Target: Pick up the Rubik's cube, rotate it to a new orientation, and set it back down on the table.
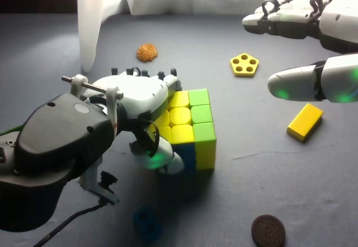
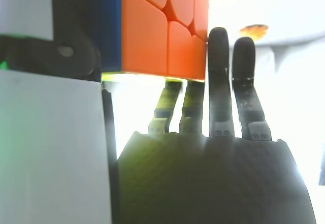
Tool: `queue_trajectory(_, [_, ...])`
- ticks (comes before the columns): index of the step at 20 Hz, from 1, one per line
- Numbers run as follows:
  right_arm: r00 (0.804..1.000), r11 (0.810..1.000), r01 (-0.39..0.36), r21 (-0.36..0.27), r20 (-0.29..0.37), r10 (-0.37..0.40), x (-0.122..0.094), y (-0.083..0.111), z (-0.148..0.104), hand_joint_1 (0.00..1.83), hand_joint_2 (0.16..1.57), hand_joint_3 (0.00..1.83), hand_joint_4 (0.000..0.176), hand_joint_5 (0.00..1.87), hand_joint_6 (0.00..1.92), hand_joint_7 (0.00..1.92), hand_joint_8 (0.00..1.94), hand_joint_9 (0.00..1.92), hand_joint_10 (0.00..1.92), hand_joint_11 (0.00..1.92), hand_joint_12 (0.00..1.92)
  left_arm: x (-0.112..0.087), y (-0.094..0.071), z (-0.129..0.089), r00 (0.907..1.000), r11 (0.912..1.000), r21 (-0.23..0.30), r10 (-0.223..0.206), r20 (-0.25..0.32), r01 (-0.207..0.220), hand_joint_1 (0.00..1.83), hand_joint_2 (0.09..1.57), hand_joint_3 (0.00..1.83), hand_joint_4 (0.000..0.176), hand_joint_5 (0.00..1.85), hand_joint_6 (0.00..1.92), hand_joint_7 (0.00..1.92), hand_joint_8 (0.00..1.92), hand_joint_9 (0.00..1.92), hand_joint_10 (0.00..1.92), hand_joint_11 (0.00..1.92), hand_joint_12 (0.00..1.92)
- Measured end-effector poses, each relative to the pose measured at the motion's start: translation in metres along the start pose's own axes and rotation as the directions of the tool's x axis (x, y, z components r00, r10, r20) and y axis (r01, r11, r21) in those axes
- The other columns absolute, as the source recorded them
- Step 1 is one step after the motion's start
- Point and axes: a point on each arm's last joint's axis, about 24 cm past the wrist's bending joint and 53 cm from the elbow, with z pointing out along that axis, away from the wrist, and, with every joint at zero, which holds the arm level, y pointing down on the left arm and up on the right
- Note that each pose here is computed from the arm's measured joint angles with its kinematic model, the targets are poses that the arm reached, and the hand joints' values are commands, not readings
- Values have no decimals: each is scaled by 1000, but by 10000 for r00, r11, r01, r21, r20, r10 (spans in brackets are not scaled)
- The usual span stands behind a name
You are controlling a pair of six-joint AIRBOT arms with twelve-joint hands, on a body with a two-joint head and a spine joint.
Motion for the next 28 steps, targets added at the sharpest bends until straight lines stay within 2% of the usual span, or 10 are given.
queue_trajectory(1, [10000,10000,0,0,0,0,0,0,0,0,1231,1,0,74,1,54,0,48,30,0,12,0,-1,0,10000,10000,9,0,4,0,715,1083,0,0,123,12,261,26,251,110,0,883])
queue_trajectory(4, [10000,10000,-4,-1,4,4,0,0,0,0,1236,3,0,63,3,52,2,44,25,0,0,-2,-5,-1,9998,9998,-74,-207,-68,207,602,941,0,1,1,0,9,1,13,2,0,302])
queue_trajectory(5, [10000,10000,-4,-1,4,4,0,0,0,0,1238,4,0,67,5,62,6,52,28,0,0,-2,-9,-2,9997,9998,-12,-217,-115,217,571,911,0,21,0,0,1,0,2,0,0,60])
queue_trajectory(7, [10000,10000,0,-2,3,0,0,0,0,0,1237,3,0,77,9,80,12,70,34,17,8,-10,-20,-5,9998,9997,151,-169,-61,169,539,868,0,56,0,0,0,0,0,0,0,1])
queue_trajectory(12, [10000,10000,0,-2,3,0,0,0,0,0,1247,5,0,89,12,94,13,89,38,16,10,-32,-22,-13,9992,9998,-46,-170,368,172,542,812,0,90,0,0,0,0,0,0,0,0])
queue_trajectory(17, [9999,9999,100,-86,123,-98,-1,1,0,0,1254,5,0,46,2,93,7,83,31,24,16,-50,-51,-20,9989,9953,961,108,462,-153,534,821,0,71,0,0,0,0,0,0,0,0])
queue_trajectory(21, [9997,9998,174,-120,153,-173,-1,2,0,0,1265,7,0,2,0,68,0,81,26,4,4,-68,-70,-30,9964,9794,1882,638,561,-733,542,842,8,66,0,0,0,0,0,0,58,28])
queue_trajectory(25, [9997,9997,208,-135,166,-206,-2,2,0,0,1255,1,0,60,23,121,19,83,23,20,11,-59,-81,-42,9957,9637,2505,919,150,-927,465,874,16,52,0,0,0,0,0,0,24,20])
queue_trajectory(27, [9996,9997,208,-137,169,-206,-2,2,0,0,1259,3,0,74,28,132,20,99,29,17,12,-60,-90,-47,9955,9555,2795,942,136,-943,423,908,10,39,0,0,0,0,0,0,9,261])
queue_trajectory(28, [9996,9997,208,-137,169,-206,-2,2,0,0,1251,0,0,97,35,163,29,123,38,26,19,-65,-96,-49,9951,9507,2939,956,254,-988,274,1039,26,0,0,0,0,0,11,2,0,317])
